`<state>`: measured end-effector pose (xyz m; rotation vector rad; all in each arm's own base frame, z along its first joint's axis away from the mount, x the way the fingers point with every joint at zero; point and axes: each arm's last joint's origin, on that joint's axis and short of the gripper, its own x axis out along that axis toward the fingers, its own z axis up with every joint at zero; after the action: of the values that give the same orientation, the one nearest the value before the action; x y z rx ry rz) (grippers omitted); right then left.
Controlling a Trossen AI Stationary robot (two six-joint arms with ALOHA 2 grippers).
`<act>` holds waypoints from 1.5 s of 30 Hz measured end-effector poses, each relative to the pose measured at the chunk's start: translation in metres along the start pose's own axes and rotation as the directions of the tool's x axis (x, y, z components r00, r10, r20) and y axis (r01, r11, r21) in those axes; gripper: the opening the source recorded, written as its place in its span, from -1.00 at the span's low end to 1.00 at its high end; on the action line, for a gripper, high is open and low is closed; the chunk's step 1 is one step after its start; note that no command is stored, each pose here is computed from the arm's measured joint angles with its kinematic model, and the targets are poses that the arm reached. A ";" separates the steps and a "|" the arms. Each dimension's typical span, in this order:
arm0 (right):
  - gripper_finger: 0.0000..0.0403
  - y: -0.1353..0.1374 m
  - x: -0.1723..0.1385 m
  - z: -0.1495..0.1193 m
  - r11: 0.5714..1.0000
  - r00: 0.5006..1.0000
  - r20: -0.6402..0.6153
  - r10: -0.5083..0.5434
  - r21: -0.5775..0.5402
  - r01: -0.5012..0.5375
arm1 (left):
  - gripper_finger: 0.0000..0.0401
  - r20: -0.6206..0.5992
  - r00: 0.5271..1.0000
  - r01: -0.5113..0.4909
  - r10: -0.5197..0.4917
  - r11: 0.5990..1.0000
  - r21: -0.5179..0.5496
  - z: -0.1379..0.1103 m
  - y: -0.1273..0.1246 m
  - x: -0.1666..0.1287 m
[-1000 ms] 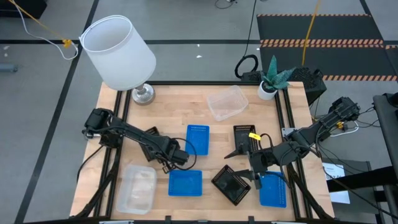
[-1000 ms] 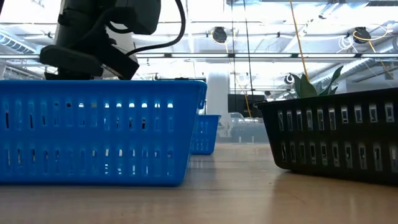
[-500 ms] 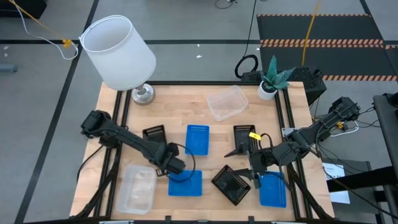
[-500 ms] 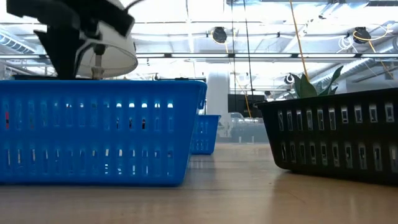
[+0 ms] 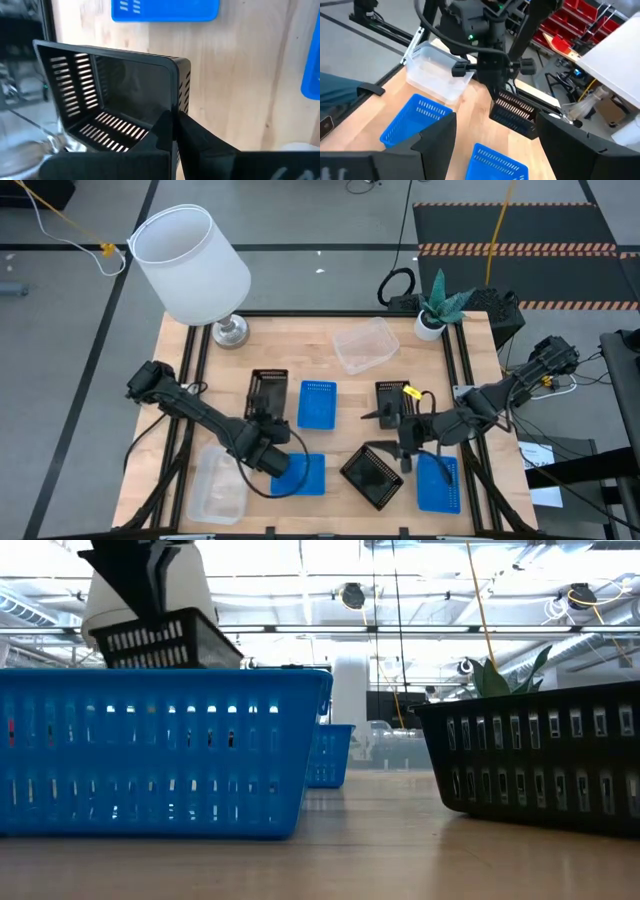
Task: Stack baskets by color
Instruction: Stack the top left black bin on the top right black bin
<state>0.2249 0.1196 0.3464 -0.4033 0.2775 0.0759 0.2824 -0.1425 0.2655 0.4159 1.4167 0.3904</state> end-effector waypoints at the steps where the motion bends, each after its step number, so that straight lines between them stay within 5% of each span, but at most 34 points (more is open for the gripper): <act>1: 0.32 -0.001 0.001 -0.001 1.000 1.000 -0.011 -0.003 0.002 0.003 | -0.96 0.017 1.000 -0.004 0.004 1.000 0.021 0.001 -0.001 0.000; 15: 0.32 0.000 0.057 -0.027 0.994 0.985 -0.158 -0.066 -0.091 0.052 | -0.95 0.253 0.958 -0.224 0.137 0.908 0.355 0.016 -0.015 -0.003; 24: 0.32 0.000 0.086 -0.044 0.986 0.973 -0.212 -0.095 -0.155 0.062 | -0.95 0.260 0.925 -0.380 0.278 0.693 0.612 0.027 -0.034 0.020; 36: 0.05 -0.001 0.112 -0.065 0.958 0.938 -0.301 -0.172 -0.272 0.088 | -0.95 0.320 0.876 -0.477 0.362 0.551 0.684 0.041 -0.039 0.020; 45: -0.23 -0.002 0.111 -0.067 0.939 0.927 -0.323 -0.188 -0.335 0.074 | -0.95 0.335 0.865 -0.497 0.374 0.541 0.679 0.045 -0.040 0.022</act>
<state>0.3148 0.0935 0.2563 -0.7588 0.5953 -0.0887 0.3300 -0.1680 0.2318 1.4941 1.2552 0.1362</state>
